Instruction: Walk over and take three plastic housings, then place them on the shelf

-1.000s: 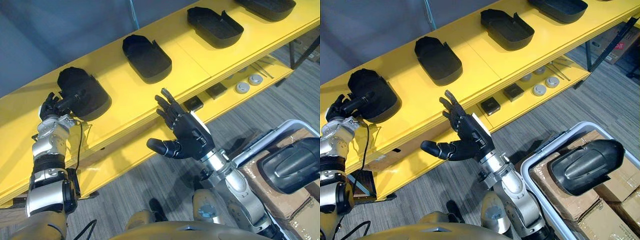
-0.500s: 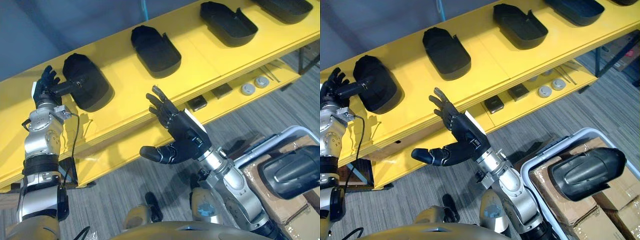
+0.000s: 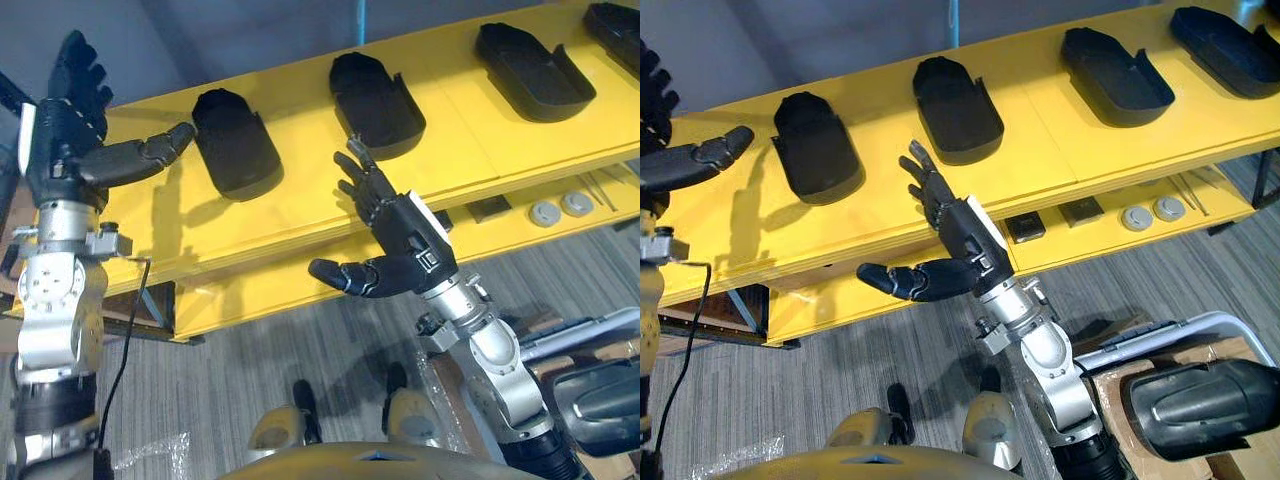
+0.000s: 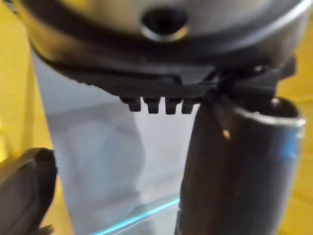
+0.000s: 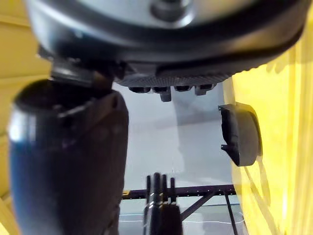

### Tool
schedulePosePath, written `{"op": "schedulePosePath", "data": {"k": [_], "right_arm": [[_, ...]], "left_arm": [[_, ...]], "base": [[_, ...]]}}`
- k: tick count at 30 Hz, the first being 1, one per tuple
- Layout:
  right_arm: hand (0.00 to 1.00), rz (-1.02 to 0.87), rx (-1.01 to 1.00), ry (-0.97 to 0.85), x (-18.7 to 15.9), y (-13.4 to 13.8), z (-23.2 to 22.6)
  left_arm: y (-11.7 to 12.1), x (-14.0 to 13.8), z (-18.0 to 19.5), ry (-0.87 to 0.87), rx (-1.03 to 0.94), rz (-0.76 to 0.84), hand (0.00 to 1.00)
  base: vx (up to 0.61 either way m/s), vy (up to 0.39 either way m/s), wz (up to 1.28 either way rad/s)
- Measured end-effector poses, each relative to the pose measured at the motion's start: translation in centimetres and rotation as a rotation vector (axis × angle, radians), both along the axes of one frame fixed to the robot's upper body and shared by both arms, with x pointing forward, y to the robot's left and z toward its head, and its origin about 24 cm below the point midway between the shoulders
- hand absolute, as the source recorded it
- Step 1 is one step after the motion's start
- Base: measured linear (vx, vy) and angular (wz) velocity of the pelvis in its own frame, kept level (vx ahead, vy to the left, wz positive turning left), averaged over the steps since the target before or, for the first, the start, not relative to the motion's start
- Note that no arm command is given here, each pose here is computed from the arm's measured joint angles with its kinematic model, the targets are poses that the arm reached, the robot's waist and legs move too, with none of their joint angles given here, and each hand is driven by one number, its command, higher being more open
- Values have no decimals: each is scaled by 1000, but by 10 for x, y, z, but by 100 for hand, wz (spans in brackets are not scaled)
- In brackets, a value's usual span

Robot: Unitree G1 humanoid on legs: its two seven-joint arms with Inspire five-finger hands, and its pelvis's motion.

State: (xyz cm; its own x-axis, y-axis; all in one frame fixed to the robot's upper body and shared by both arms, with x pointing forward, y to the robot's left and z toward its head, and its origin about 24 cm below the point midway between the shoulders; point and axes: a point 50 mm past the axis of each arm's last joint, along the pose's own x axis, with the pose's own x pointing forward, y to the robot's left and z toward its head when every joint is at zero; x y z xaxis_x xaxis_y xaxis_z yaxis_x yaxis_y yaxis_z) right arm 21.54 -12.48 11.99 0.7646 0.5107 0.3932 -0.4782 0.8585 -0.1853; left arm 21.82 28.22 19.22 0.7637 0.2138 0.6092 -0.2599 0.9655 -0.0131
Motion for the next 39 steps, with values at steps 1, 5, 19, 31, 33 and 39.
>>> {"op": "schedulePosePath", "data": {"k": [1,5,19,31,33,39], "right_arm": [[100,-19,-17,1,1,-1,-2],[100,-138,-192,10,8,-7,-20],[100,-329,-359,1,53,6,-40],[100,-416,-694,-228,102,3,-2],[100,-430,-727,-307,105,2,9],[100,-384,-757,-445,111,10,36]], "left_arm": [[-3,-6,-4,-20,-31,7,100],[-18,-42,-55,51,-224,111,100],[4,-105,-172,478,-395,849,100],[-39,-187,-328,1492,-492,529,100],[-44,-191,-333,1526,-522,470,100],[-50,-180,-334,1542,-481,292,100]], "base": [[10,-5,36],[37,-23,37],[-2,-10,25],[-10,-1,-5],[-26,4,-10],[-16,3,-6]]}}
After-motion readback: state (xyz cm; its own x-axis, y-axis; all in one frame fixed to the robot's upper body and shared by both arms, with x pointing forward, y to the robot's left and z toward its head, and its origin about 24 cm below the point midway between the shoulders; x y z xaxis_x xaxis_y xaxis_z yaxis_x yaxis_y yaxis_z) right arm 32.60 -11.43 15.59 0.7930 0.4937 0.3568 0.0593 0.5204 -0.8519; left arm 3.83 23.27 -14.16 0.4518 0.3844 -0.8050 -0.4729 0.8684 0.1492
